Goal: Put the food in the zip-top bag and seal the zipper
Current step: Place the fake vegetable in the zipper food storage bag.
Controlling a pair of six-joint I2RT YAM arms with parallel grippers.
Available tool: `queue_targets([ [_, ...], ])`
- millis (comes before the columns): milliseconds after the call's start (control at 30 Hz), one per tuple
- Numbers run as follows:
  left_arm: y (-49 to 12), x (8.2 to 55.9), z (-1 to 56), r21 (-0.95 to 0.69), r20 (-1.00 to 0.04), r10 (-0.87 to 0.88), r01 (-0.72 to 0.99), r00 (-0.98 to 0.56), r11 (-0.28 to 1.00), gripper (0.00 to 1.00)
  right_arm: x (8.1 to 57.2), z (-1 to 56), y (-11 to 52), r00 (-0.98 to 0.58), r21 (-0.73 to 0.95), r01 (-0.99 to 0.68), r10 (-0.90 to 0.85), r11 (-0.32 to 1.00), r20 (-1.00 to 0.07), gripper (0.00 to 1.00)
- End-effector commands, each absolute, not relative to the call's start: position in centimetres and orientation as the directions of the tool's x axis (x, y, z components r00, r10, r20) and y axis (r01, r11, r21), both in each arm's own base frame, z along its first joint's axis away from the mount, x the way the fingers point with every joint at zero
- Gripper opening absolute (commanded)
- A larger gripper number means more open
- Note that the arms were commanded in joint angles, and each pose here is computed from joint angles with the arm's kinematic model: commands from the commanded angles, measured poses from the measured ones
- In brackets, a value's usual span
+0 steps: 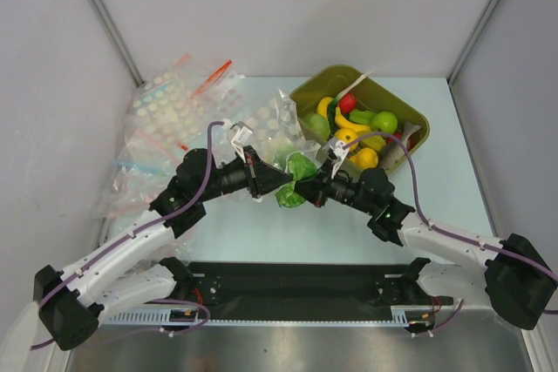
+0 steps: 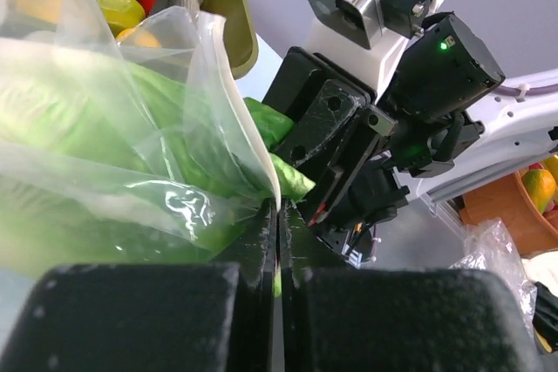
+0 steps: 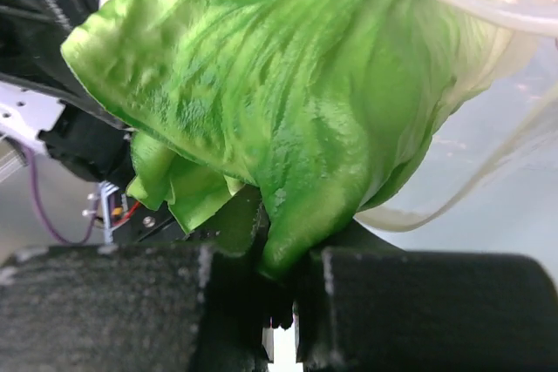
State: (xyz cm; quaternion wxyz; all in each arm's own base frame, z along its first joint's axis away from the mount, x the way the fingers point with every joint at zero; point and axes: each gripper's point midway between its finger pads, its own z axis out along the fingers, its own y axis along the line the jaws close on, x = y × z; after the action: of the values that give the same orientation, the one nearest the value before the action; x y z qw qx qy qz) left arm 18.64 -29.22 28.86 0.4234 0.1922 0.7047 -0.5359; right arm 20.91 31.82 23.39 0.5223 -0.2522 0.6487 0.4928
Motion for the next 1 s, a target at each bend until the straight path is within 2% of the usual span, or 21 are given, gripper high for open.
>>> queue_targets([
  [0,-29.7,17.7,29.0,-0.599,-0.798,-0.160,0.738,-0.580,0.311,0.00,22.0,28.2,31.0,-0.170,0.284,-0.860,0.286,0.425,-0.943,0.00],
  [67,-29.7,17.7,28.7,-0.602,-0.796,-0.160,0.734,-0.584,0.313,0.00,22.6,27.7,29.3,-0.145,0.301,-0.821,0.332,0.485,-0.932,0.00],
  [133,-29.8,17.5,28.6,-0.613,-0.788,-0.158,0.730,-0.595,0.303,0.00,23.2,29.6,27.2,-0.089,0.323,-0.789,0.423,0.523,-0.902,0.00],
  [267,-30.6,16.9,28.2,-0.638,-0.768,-0.131,0.729,-0.627,0.250,0.00,23.4,29.8,25.2,-0.087,0.382,-0.767,0.507,0.515,-0.858,0.00],
  [433,-32.1,15.8,27.9,-0.634,-0.770,-0.064,0.749,-0.635,0.192,0.00,22.6,28.6,29.1,-0.182,0.343,-0.844,0.381,0.413,-0.906,0.00],
  [500,-32.8,15.3,27.8,-0.630,-0.772,-0.038,0.756,-0.634,0.180,0.00,22.2,27.4,30.7,-0.178,0.298,-0.854,0.300,0.426,-0.937,0.00],
  [633,-33.7,14.7,27.4,-0.622,-0.776,-0.003,0.765,-0.630,0.169,0.00,23.0,26.3,31.2,-0.165,0.287,-0.832,0.282,0.475,-0.945,0.00],
  [833,-34.4,13.4,27.5,-0.647,-0.759,0.022,0.757,-0.651,0.091,0.01,24.8,27.8,27.1,-0.128,0.385,-0.743,0.448,0.547,-0.885,0.00],
  [967,-34.8,12.0,28.1,-0.670,-0.742,0.036,0.742,-0.669,-0.017,0.00,24.8,28.7,25.0,-0.141,0.454,-0.749,0.553,0.483,-0.821,0.00],
])
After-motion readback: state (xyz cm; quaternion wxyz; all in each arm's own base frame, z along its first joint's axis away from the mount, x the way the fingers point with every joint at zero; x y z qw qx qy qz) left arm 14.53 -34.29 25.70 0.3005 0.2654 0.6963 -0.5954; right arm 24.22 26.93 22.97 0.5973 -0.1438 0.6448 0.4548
